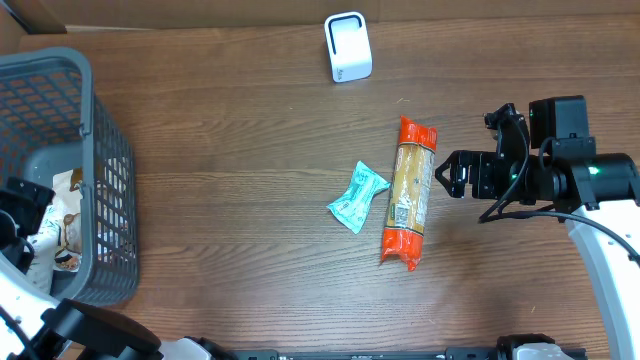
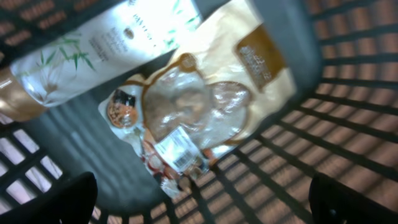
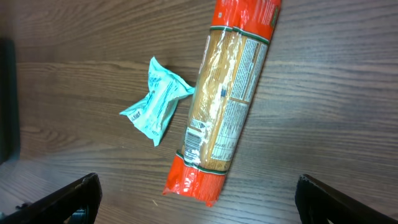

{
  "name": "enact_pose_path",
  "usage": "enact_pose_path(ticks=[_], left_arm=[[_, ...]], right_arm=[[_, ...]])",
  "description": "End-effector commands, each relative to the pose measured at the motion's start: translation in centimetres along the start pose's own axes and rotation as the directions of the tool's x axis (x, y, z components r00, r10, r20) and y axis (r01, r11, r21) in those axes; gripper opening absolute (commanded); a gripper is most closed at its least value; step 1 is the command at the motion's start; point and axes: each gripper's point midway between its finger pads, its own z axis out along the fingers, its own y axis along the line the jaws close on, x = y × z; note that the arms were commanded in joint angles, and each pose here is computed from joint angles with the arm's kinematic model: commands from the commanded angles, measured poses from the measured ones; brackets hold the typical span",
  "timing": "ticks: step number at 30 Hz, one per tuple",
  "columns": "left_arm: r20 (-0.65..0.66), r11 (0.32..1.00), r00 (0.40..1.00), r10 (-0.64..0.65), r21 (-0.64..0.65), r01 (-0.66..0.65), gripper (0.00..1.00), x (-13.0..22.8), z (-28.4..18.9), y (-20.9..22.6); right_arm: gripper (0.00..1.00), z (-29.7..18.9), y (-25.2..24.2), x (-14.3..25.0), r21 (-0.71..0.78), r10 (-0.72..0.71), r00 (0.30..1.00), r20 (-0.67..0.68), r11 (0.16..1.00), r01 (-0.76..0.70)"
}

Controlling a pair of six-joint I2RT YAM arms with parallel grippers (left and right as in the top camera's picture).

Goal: Scan the item barcode
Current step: 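Reach the left gripper into the basket and grasp the clear snack bag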

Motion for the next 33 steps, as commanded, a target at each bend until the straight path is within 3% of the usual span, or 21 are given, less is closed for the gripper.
enact_pose_path(ticks=[1, 5, 8, 11, 15, 24, 33], left_arm=[[-0.01, 0.998, 0.999, 0.052, 0.029, -0.052, 1.0, 0.7, 2.3, 0.9], [0.014, 0.985, 0.986, 0.168, 0.03, -0.169, 1.0, 1.1, 5.3, 1.0], [0.017, 0.981, 0.983, 0.183, -0.073, -0.182, 1.0, 1.7, 6.8, 2.7], [0.016, 0.972, 0.992, 0.129, -0.198, -0.123, 1.0, 2.2, 7.4, 5.2], [0.007, 0.966, 0.999, 0.035, -0.256, -0.032, 1.0, 3.5, 8.2, 6.7], [0.036, 0.972, 0.999, -0.004, -0.233, 0.012, 1.0, 5.1, 11.3, 7.7], [0.114, 0.998, 0.993, 0.015, -0.066, -0.007, 1.0, 4.2, 13.3, 5.4]], right_arm=[[1.0, -0.3, 0.2, -0.4, 0.001, -0.007, 1.0, 0.011, 1.0, 0.007], [1.0, -0.3, 0.2, -0.5, 0.002, -0.007, 1.0, 0.012, 1.0, 0.007], [1.0, -0.3, 0.2, -0.5, 0.002, -0.007, 1.0, 0.011, 1.0, 0.007], [1.0, -0.3, 0.2, -0.4, 0.001, -0.007, 1.0, 0.011, 1.0, 0.007], [1.0, -0.3, 0.2, -0.5, 0.001, -0.008, 1.0, 0.014, 1.0, 0.008], [1.0, -0.3, 0.2, -0.5, 0.001, -0.008, 1.0, 0.015, 1.0, 0.008], [1.0, -0.3, 0.1, -0.2, 0.002, -0.002, 1.0, 0.002, 1.0, 0.002]])
